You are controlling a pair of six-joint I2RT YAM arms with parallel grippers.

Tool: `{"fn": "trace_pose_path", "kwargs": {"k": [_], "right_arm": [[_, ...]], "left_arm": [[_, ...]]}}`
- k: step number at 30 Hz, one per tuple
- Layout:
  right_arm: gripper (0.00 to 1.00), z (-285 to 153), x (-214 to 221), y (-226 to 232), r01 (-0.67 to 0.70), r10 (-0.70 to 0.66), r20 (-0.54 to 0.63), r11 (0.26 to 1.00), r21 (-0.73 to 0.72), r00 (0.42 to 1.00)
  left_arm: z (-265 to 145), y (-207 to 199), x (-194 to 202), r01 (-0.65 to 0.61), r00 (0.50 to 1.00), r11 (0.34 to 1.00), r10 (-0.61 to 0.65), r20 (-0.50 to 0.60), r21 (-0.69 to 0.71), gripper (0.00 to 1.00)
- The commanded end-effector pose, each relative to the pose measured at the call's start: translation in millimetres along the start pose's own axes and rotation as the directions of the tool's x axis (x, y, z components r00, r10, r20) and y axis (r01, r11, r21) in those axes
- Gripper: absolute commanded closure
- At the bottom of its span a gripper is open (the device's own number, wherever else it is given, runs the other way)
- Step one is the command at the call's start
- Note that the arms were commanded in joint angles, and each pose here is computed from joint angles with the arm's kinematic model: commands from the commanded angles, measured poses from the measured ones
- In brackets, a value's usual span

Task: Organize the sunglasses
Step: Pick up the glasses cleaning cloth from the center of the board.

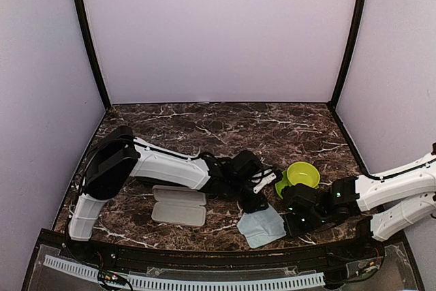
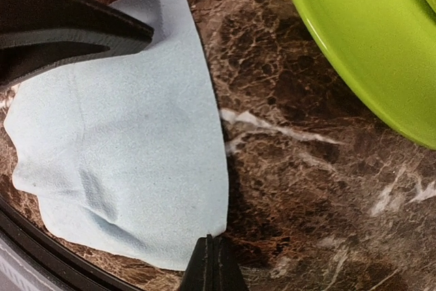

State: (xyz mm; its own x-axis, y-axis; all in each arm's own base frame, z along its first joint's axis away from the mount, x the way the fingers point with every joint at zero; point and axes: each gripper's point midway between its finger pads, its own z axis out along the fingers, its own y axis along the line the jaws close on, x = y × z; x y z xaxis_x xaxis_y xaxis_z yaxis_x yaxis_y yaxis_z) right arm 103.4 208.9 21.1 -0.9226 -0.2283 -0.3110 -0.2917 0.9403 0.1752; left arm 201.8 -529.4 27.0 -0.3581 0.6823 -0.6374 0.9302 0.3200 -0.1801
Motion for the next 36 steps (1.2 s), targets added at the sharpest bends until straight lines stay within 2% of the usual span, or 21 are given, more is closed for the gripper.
{"fn": "trace_pose_path", "kwargs": {"k": [1,7,14,17,29,36], "right_arm": [[1.0,1.9,-0.8,0.6,-0.007,0.007,0.002,1.0,-0.01,1.0],[1.0,2.8,-0.3,0.2,-0.011,0.011,0.001,1.0,-0.012,1.0],[1.0,1.5,-2.8,-2.1,-0.013,0.013,0.007,1.0,-0.006,1.0],[1.0,0.3,-5.1,-4.7,-0.011,0.011,0.01,1.0,0.002,1.0],[1.0,-7.4,-27.7,-8.3,0.035,-0.036,0.034,0.999,0.027,0.999],[1.0,-5.5,-39.6,-5.0,0.126,-0.127,0.022,0.991,0.037,0.992]], "left_arm": [[2.6,6.4,-3.7,-0.02,1.0,1.0,0.02,-0.003,-0.02,0.67],[10.2,6.8,-0.3,-0.014,1.0,1.0,0.014,-0.01,-0.012,0.74],[10.8,5.5,3.5,0.018,1.0,1.0,-0.018,-0.012,-0.003,0.95],[4.8,6.6,-1.1,0.028,1.0,0.999,-0.027,0.012,-0.017,1.0],[-35.6,8.5,-13.5,0.116,0.986,0.991,-0.108,0.126,-0.059,1.0],[-55.4,12.6,-4.5,0.189,0.974,0.978,-0.174,0.147,-0.091,1.0]]}}
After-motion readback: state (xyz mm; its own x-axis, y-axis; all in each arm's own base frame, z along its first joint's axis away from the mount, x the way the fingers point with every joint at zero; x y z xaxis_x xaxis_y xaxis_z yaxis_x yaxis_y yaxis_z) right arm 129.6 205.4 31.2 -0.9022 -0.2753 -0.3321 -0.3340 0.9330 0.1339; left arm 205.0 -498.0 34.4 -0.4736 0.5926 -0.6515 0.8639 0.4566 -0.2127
